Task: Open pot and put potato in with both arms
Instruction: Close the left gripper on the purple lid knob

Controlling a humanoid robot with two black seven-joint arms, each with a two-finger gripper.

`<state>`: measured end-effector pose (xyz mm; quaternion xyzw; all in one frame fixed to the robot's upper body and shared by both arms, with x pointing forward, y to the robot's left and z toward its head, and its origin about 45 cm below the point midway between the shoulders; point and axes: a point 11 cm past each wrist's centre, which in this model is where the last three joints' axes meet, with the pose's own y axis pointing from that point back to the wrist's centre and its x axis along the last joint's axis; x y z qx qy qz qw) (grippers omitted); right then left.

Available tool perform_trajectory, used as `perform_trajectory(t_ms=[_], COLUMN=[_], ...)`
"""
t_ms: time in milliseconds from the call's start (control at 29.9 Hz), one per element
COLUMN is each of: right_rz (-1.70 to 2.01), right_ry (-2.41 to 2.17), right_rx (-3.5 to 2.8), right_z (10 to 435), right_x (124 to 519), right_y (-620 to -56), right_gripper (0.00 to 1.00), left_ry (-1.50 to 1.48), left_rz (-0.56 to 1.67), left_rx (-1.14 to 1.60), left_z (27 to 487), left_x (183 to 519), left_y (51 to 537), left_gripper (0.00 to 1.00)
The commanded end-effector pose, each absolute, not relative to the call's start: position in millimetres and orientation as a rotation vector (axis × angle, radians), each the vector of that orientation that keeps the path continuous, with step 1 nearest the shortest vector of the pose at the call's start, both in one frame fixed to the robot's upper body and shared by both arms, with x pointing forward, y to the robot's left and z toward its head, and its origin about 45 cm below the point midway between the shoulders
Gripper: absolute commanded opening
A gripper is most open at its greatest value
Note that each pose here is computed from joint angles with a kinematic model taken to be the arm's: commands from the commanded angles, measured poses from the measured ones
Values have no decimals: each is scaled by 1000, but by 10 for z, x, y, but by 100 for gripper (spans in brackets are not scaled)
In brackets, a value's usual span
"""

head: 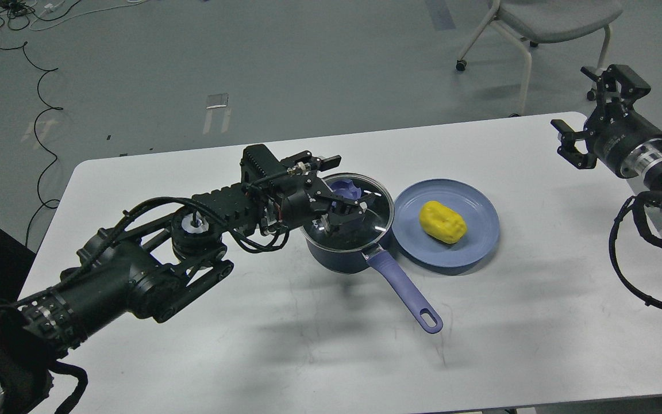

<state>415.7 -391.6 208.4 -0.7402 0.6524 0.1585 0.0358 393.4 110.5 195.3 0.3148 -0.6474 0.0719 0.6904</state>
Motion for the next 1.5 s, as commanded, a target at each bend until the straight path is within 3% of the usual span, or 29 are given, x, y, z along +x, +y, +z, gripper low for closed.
perform_trajectory(t_ms=[0,1471], right_rz=[487,505], right_ry=[2011,2064], right_rx=[-2273,-2257], right_z=[2074,1953], right_x=[4157,4107], right_y=[-3937,-4049], right_gripper=[100,100], left_ry=[-1441,-1386], left_rz=[160,167], left_rx=[707,739], left_z=[1926,1793], left_x=[3921,3946], left_y=[1121,1176], left_gripper=[98,97])
